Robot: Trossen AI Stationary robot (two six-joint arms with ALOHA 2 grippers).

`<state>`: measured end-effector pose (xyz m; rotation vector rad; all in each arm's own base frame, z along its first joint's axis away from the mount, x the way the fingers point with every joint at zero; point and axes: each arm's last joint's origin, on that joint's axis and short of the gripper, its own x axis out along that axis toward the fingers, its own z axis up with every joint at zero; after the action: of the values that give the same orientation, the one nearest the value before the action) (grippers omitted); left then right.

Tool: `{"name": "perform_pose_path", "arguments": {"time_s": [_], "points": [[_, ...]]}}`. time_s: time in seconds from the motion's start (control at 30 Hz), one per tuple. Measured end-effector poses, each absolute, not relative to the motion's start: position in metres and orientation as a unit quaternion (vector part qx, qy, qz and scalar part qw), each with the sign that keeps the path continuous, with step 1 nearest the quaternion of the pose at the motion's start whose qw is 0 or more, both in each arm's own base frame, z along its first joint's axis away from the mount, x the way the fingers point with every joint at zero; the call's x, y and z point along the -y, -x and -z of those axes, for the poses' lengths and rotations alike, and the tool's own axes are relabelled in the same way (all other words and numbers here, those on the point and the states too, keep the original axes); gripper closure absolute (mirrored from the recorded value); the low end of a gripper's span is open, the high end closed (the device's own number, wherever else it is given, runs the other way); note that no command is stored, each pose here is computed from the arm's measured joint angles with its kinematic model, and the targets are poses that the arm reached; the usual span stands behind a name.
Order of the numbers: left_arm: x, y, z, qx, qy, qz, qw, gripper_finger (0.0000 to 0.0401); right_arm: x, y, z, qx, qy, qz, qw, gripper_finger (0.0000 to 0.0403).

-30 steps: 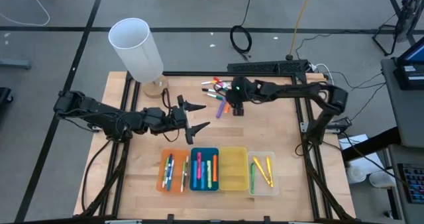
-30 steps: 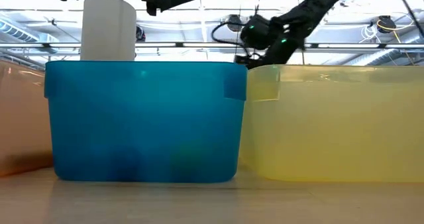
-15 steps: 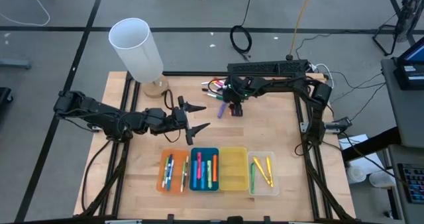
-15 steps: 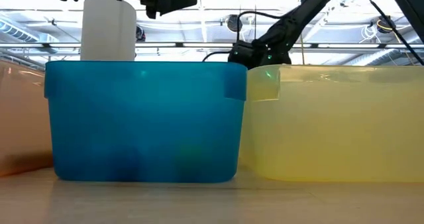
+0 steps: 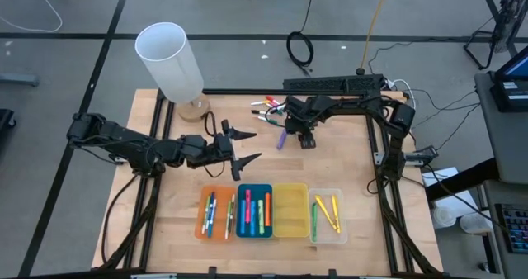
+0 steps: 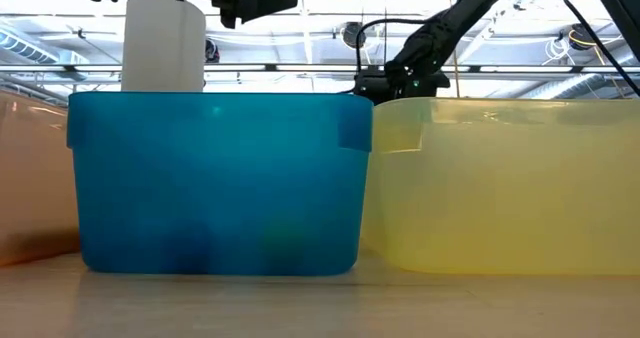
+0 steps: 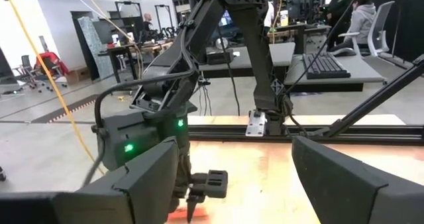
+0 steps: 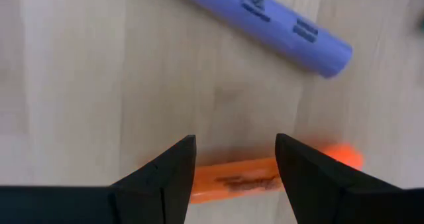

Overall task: Pick & Place Markers
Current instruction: Put the orange highlighter pen into the blue bin

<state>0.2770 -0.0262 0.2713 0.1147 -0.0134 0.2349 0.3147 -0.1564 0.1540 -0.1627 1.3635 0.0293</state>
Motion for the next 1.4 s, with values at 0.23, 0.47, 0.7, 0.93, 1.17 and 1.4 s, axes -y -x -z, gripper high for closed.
{"name": "perform_pose_path", "arguments": {"time_s": [0.23,0.47,0.7,0.93,1.17,1.4], "points": [[0.026,-0.277,-0.271,0.004,-0.058,-0.117,0.991,0.0098,0.144,-0.307,-0.169,-0.669,0.074,0.073,0.736,0.0207],[0.026,-0.277,-0.271,0.005,-0.055,-0.117,0.992,0.0109,0.134,-0.300,-0.198,-0.611,-0.065,0.256,0.746,0.0207],[0.026,-0.277,-0.270,0.005,-0.035,-0.117,0.993,0.0112,0.136,-0.279,-0.201,-0.626,-0.183,0.334,0.681,0.0206],[0.026,-0.277,-0.269,-0.003,-0.037,-0.117,0.993,0.0106,0.153,-0.245,-0.176,-0.665,-0.220,0.360,0.616,0.0206],[0.026,-0.277,-0.269,-0.004,-0.038,-0.116,0.992,0.0116,0.173,-0.209,-0.146,-0.668,-0.255,0.380,0.587,0.0207],[0.026,-0.277,-0.269,-0.004,-0.037,-0.116,0.992,0.0115,0.169,-0.184,-0.115,-0.651,-0.321,0.325,0.606,0.0207]]}}
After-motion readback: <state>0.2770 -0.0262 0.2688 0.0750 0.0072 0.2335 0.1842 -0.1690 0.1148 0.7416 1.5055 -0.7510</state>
